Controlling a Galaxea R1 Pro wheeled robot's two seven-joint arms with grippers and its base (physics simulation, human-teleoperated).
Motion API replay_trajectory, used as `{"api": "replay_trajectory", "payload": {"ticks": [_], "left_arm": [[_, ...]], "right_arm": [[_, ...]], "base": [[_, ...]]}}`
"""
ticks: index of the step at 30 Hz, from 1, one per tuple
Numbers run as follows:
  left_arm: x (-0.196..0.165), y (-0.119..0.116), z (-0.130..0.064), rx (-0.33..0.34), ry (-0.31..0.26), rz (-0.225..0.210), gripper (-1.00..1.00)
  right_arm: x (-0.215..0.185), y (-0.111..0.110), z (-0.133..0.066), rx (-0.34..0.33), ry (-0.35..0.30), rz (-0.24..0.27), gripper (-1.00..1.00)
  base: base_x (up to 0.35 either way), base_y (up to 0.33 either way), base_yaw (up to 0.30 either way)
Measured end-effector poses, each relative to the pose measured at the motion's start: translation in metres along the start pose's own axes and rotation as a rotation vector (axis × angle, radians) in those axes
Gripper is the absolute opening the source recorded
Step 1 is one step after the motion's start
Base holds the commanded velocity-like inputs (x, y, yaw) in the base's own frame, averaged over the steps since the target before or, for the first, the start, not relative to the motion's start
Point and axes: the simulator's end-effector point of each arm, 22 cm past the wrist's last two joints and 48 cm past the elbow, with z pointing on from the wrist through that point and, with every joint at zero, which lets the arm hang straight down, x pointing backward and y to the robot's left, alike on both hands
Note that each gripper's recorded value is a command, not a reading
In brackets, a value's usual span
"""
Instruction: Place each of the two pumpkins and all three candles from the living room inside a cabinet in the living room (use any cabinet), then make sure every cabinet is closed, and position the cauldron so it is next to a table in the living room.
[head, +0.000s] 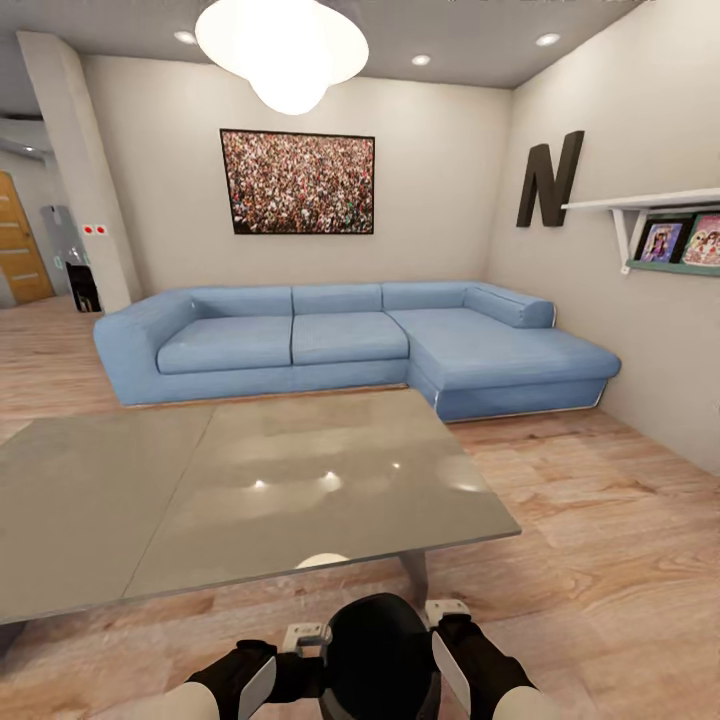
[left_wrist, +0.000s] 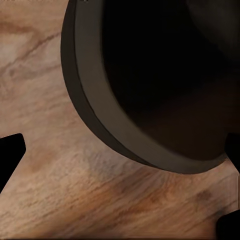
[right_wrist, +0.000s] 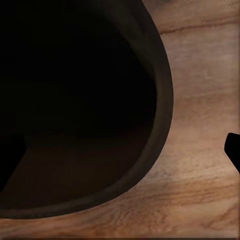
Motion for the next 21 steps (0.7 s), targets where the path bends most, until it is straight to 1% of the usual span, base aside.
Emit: {"api": "replay_trajectory", "payload": {"ticks": [16, 21], "left_arm": [[-0.021, -0.011, -0.028, 0.002, -0.002, -0.003, 1.00], [-0.027, -0.015, -0.037, 0.002, -0.002, -0.003, 1.00]], "right_arm": [[-0.022, 0.002, -0.029, 0.000, 0.000, 0.000, 1.00], [-0.028, 0.003, -0.038, 0.000, 0.001, 0.000, 1.00]], "base": [[-0.004, 0.000, 0.000], [-0.163, 0.000, 0.000]]}}
